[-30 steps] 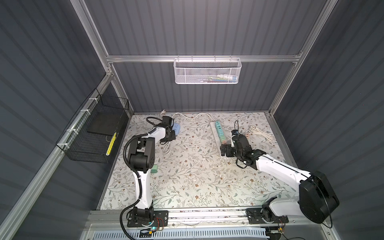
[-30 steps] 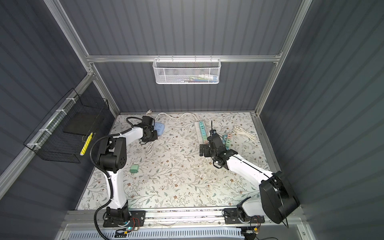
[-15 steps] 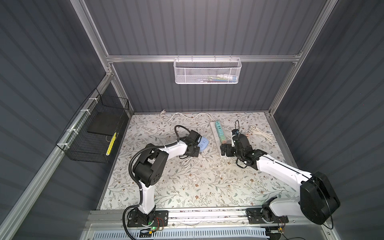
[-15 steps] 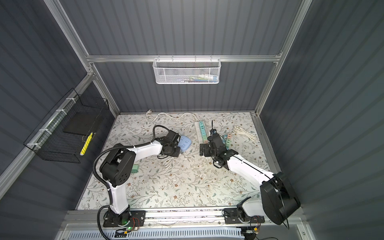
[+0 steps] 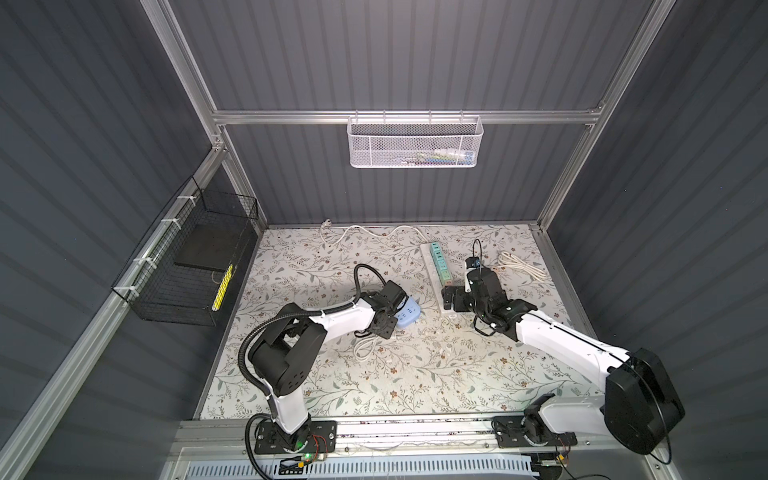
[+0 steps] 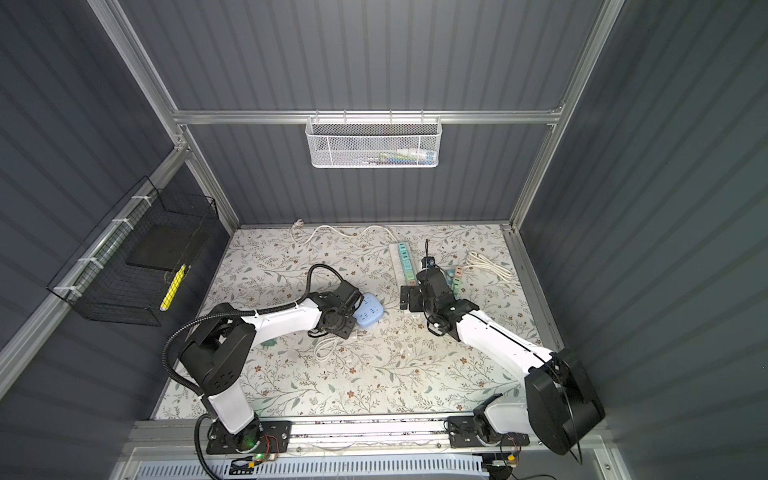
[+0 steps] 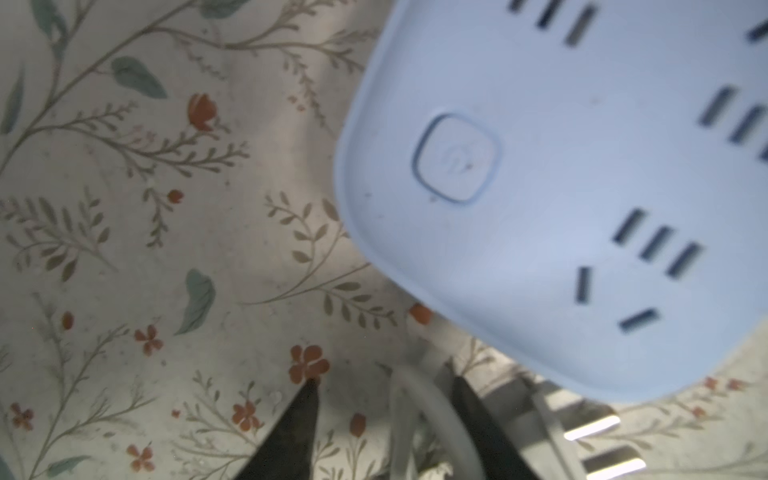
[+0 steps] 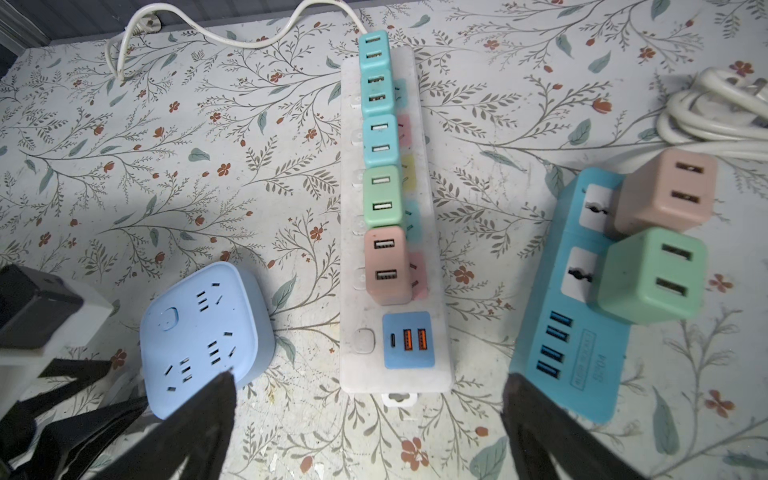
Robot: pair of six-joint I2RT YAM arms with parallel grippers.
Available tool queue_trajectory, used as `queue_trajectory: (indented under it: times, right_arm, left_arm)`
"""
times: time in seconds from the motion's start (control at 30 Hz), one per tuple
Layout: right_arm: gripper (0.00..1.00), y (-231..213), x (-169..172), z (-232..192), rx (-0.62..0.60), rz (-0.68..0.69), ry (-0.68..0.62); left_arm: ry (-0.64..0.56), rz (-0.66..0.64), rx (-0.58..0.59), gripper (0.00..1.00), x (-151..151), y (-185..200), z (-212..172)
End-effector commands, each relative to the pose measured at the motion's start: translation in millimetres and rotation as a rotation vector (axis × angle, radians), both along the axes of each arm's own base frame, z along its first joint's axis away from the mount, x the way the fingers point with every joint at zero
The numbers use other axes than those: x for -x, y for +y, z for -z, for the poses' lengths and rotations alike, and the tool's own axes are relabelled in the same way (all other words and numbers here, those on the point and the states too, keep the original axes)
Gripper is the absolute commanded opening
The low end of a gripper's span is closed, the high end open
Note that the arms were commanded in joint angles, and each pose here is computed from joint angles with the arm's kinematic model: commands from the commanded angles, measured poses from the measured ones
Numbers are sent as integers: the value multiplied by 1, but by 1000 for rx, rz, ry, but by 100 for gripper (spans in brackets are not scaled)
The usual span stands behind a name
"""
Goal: Insert the plug
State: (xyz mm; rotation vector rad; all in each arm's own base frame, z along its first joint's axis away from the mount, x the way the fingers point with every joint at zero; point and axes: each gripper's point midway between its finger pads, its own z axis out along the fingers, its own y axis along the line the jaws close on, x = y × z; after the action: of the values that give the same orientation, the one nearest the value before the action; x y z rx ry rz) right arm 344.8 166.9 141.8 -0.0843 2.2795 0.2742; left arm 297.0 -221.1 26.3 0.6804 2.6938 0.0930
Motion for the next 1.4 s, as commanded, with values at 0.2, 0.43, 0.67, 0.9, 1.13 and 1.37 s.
queue_trajectory:
  times: [0.2, 0.43, 0.67, 0.9, 1.13, 1.37]
  right_arm:
    - [99, -2, 5, -4, -6, 2, -7]
    - [99, -1, 6, -5, -11, -2, -7]
    - [99, 1, 7, -6, -22, -12, -6]
    - [99, 1, 8, -8, -27, -13, -13]
    - [99, 1, 8, -8, -29, -14, -11]
    - [99, 1, 8, -10, -32, -12, -15]
  left_arm:
    - [-32, -68, -201, 62, -11, 42, -13]
    - [-109, -136, -45, 64, -23, 40, -56]
    - [-234, -432, -8, 86, -23, 104, -101]
    - [-172, -805, -10, 86, -8, 204, -73]
    - [-169, -906, 80, 85, 2, 225, -52]
    - [-78, -962, 187, 82, 2, 226, -23]
